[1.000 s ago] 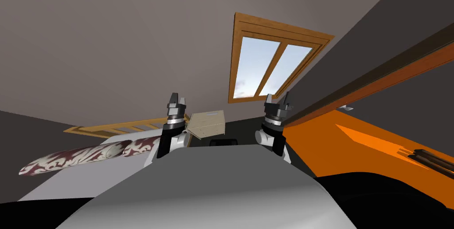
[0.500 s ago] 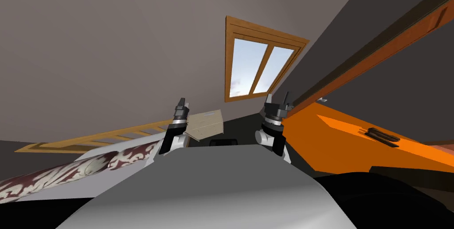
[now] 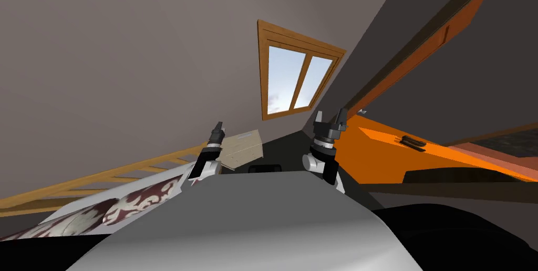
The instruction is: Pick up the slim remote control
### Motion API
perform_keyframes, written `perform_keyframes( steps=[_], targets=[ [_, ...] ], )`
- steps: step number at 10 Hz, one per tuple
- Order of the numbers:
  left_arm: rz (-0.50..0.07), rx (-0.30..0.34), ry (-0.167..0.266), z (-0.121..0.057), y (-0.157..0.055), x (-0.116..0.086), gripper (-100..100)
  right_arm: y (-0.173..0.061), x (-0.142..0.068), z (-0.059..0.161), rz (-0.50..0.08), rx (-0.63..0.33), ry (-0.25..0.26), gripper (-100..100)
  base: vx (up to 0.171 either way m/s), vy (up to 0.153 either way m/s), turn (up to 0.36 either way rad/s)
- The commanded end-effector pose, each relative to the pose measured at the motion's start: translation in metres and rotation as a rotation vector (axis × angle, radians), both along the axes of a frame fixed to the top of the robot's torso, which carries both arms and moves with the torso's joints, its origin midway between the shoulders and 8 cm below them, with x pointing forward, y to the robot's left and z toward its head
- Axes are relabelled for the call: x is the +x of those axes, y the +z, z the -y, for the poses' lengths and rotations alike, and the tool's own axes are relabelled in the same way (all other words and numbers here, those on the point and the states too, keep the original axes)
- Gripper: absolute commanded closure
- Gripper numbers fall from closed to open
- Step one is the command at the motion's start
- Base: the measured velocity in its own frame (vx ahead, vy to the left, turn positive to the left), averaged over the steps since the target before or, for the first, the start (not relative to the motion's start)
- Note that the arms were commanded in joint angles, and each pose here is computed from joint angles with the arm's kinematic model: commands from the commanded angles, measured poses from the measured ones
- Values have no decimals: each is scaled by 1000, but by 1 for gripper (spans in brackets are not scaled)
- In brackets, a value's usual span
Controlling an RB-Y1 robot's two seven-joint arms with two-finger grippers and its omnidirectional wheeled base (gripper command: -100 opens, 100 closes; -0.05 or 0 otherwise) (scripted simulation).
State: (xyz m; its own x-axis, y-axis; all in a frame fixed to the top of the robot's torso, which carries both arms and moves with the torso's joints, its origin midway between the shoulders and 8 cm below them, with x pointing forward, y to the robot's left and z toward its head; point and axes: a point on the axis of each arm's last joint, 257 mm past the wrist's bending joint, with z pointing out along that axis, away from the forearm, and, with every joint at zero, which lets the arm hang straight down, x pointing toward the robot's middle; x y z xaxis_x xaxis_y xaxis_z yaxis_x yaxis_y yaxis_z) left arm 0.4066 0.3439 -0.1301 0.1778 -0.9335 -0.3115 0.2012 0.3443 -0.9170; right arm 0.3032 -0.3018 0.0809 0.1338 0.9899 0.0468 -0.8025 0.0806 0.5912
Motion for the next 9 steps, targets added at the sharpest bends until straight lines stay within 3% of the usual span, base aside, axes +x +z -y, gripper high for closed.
perform_keyframes(
  steps=[1, 2, 3, 4, 8, 9],
  targets=[
    [-74, -15, 15, -15, -25, 8, -100, 0, 0, 0, 0, 0, 0, 0, -21, 29, -252],
    [-96, -19, 21, -18, -37, 7, -100, 0, 0, 0, 0, 0, 0, 0, -19, 25, -103],
    [-156, -31, 36, -32, -56, 10, -100, 0, 0, 0, 0, 0, 0, 0, -19, 21, -165],
    [-167, -33, 40, -33, -62, 10, -100, 0, 0, 0, 0, 0, 0, 0, -17, 22, -129],
    [-318, -69, 91, -70, -118, 8, -100, 0, 0, 0, 0, 0, 0, 0, -13, 28, -178],
    [-373, -88, 115, -87, -136, 6, -100, 0, 0, 0, 0, 0, 0, 0, -6, 31, -194]
  ],
)
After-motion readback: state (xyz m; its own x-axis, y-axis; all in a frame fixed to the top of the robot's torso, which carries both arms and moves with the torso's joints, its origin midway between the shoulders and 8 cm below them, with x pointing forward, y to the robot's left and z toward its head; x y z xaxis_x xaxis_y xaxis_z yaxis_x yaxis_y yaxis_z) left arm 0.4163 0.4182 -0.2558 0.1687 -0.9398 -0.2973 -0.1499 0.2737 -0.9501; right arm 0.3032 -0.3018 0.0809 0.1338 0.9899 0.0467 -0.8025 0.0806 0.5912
